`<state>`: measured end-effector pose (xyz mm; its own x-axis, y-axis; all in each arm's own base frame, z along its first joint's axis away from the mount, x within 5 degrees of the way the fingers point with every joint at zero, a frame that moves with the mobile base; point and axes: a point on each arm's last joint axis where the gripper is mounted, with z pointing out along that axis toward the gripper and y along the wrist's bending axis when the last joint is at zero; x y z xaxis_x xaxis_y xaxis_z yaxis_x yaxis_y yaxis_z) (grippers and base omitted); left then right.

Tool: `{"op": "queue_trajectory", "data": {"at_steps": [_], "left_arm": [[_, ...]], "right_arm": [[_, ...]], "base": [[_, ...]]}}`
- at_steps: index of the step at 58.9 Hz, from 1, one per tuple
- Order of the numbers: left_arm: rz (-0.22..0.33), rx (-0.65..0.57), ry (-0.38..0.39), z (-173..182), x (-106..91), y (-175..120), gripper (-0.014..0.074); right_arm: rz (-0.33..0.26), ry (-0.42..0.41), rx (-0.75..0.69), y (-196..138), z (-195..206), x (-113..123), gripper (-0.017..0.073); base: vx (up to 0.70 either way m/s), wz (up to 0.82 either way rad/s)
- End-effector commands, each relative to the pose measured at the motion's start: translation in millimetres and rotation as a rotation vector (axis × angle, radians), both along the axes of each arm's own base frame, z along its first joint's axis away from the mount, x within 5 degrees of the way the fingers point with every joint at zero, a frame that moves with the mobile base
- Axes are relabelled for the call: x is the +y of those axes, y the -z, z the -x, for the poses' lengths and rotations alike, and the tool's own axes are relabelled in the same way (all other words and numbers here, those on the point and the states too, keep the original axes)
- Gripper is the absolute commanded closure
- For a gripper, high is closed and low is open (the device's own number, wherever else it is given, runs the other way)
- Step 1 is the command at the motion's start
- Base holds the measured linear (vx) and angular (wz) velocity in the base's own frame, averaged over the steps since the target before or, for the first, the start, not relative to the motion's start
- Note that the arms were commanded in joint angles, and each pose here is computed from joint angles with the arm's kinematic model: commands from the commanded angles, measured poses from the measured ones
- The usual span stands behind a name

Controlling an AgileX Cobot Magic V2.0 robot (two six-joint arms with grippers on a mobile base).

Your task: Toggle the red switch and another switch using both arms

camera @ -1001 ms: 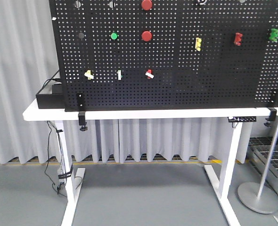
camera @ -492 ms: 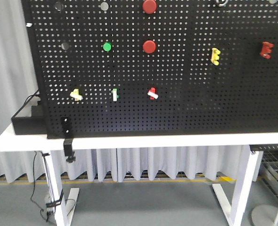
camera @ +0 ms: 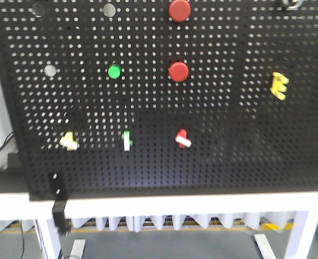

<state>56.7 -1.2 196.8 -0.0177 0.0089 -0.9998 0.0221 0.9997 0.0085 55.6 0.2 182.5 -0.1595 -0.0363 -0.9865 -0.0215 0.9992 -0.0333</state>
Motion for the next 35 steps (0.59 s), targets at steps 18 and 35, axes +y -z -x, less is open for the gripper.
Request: {"op": "queue_trajectory", "data": {"at_steps": [18, 35], "left_arm": [[0.018, -0.070, 0.002, 0.0, -0.1, -2.7, 0.0591], [0.018, -0.070, 0.002, 0.0, -0.1, -2.7, 0.0591]], "right_arm": [[0.009, -0.003, -0.086, -6.1, -0.4, 0.3, 0.0566], [0.009, -0.003, -0.086, -6.1, -0.4, 0.3, 0.0566]], "base": [[0.30, 0.02], [0.22, 0.02]]}}
